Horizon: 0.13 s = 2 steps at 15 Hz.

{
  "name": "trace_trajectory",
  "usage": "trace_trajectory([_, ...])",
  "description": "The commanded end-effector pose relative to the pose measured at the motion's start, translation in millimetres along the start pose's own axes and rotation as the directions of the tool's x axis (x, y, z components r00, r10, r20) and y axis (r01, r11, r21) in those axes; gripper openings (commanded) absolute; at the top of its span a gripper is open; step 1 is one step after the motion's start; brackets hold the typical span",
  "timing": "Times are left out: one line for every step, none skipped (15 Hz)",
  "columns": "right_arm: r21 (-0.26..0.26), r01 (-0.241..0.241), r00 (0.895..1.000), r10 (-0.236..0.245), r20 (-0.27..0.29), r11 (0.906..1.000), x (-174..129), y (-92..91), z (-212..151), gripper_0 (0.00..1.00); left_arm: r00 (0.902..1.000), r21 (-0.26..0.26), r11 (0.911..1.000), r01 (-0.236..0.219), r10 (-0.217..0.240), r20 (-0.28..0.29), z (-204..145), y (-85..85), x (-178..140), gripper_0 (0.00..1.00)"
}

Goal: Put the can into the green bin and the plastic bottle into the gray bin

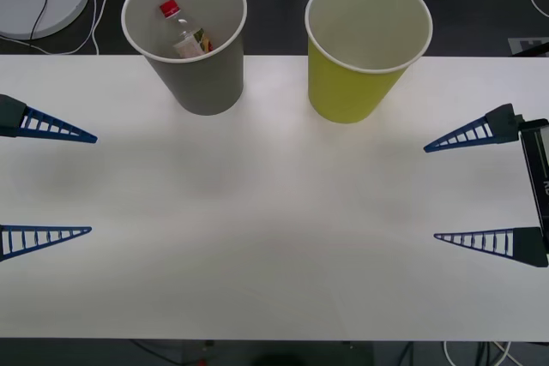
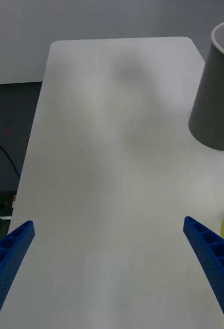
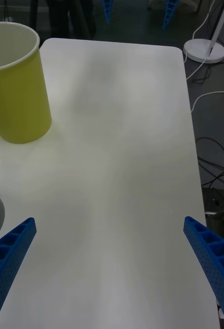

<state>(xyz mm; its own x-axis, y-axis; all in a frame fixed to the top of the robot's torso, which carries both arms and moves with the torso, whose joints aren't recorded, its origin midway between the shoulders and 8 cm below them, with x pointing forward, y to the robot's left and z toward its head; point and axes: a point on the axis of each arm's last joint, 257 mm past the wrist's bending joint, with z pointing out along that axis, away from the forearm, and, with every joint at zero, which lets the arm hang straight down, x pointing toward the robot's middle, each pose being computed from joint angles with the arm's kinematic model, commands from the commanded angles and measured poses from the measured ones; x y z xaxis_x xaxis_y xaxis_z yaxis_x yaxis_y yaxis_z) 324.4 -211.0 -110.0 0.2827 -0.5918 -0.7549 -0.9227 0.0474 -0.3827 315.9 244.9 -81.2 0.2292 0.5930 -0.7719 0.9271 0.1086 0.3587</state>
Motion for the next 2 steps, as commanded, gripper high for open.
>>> trace_trajectory([-0.001, -0.006, 1.000, 0.006, 0.001, 1.0000, -0.2, 0.4, 0.0, 1.00, 1.0000, 0.000, 1.0000, 0.000, 0.000, 0.000, 0.0, 0.0, 0.0, 1.00])
trace_trajectory([-0.001, -0.006, 1.000, 0.006, 0.001, 1.0000, -0.2, 0.4, 0.0, 1.00, 1.0000, 0.000, 1.0000, 0.000, 0.000, 0.000, 0.0, 0.0, 0.0, 1.00])
